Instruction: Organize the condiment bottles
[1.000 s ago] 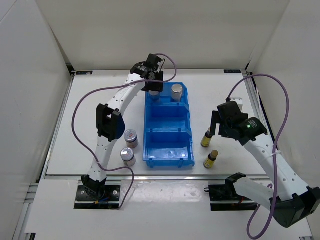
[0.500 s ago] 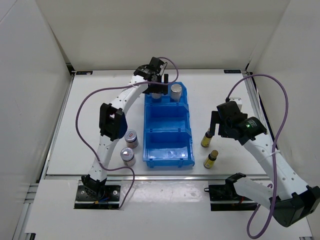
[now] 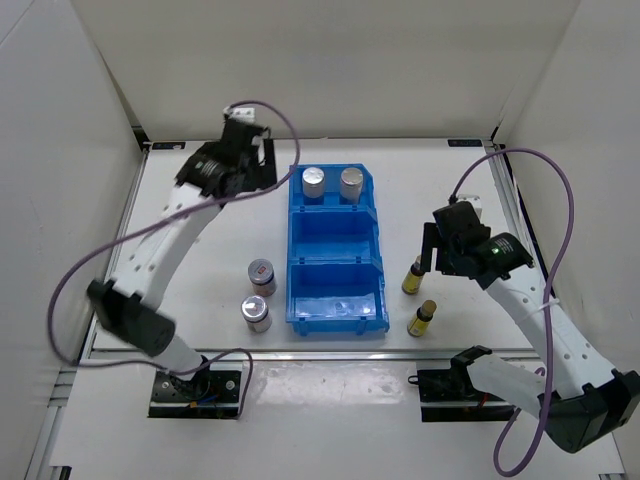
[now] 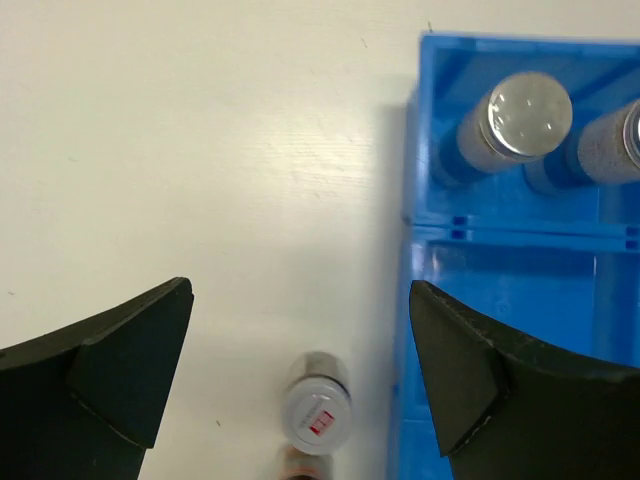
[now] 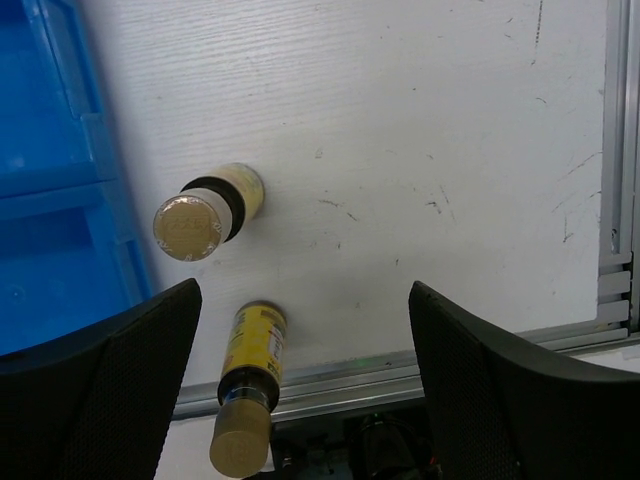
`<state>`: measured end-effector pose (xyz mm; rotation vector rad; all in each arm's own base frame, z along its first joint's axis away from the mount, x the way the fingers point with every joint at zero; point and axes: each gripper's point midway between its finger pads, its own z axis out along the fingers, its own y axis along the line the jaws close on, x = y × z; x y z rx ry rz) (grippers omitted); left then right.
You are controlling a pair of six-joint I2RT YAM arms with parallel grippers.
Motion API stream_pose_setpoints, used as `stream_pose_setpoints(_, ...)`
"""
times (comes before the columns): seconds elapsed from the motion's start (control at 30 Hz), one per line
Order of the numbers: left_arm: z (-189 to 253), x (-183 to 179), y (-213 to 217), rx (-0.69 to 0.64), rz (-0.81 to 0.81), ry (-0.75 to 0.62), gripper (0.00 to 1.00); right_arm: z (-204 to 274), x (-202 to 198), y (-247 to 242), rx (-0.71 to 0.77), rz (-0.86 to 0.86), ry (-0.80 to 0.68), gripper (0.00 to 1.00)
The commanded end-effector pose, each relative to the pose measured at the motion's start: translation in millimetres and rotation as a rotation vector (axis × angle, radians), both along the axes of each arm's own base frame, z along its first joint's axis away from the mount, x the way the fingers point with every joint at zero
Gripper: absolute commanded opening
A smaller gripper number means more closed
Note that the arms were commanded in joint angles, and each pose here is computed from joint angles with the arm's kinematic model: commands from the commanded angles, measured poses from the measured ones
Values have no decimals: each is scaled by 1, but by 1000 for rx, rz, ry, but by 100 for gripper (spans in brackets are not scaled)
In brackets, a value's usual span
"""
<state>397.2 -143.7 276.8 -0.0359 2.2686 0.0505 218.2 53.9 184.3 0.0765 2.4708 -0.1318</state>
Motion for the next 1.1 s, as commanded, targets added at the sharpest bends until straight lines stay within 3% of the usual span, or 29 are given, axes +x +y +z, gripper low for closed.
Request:
stream_pose_setpoints(0.0, -20, -29, 40, 103, 58, -9, 100, 3, 5, 11, 26, 37, 21, 87)
stream_pose_setpoints(0.17, -36, -53, 62, 88, 50, -28, 100, -8, 8, 25, 59, 69, 76, 84)
stream_pose_setpoints(0.5, -54, -49, 53, 56, 25, 4, 100, -7, 19, 37, 95, 106, 50, 82)
stream_pose_setpoints(0.8, -53, -50, 60, 70, 55, -6, 100, -30, 34, 48, 79, 120, 112, 64)
stream_pose_setpoints(0.93, -52, -50, 61, 77, 63, -9, 100, -37, 38, 47, 59, 111, 128, 50)
stream_pose_setpoints(1.07, -52, -50, 61, 70, 69, -10, 100, -37, 39, 52, 76, 122, 136, 29)
